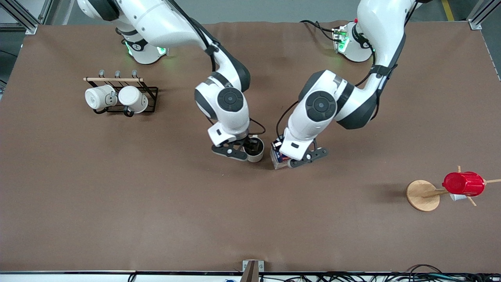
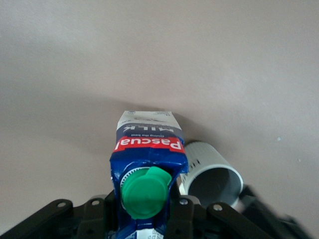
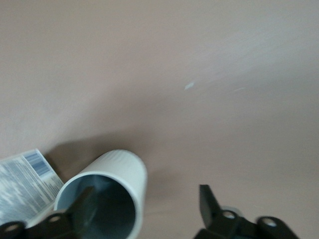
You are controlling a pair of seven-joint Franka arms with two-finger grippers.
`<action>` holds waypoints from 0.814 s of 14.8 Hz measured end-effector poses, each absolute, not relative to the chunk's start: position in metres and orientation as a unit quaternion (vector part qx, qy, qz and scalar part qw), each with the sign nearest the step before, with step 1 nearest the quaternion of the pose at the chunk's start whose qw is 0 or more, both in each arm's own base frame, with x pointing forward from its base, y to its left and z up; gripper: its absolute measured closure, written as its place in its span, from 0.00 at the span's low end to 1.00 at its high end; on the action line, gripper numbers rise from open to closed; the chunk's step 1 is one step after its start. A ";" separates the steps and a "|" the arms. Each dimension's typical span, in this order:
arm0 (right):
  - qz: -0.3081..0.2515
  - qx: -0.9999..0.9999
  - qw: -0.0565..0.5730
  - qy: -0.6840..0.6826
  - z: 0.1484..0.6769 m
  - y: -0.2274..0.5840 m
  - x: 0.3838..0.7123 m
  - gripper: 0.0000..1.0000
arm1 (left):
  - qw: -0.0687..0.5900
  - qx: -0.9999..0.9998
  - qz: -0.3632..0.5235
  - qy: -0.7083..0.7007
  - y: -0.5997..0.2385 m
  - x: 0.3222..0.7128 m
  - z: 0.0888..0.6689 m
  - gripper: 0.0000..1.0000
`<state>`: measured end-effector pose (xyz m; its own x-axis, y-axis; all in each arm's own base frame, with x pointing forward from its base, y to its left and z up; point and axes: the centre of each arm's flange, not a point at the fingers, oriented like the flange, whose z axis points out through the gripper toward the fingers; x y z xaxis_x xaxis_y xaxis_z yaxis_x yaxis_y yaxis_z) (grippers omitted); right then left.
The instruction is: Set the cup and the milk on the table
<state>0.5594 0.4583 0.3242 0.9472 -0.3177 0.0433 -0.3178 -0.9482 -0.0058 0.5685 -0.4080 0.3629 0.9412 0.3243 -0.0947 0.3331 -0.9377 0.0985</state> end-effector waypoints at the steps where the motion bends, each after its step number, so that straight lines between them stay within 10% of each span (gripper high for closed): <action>1: 0.021 0.985 0.008 -0.172 0.359 0.437 0.568 0.00 | 0.057 0.984 -0.038 0.162 -0.413 0.565 0.363 0.65; 12: 0.001 0.992 0.039 -0.121 0.609 0.102 0.589 0.00 | 0.054 0.991 -0.047 0.110 -0.433 0.556 0.334 0.58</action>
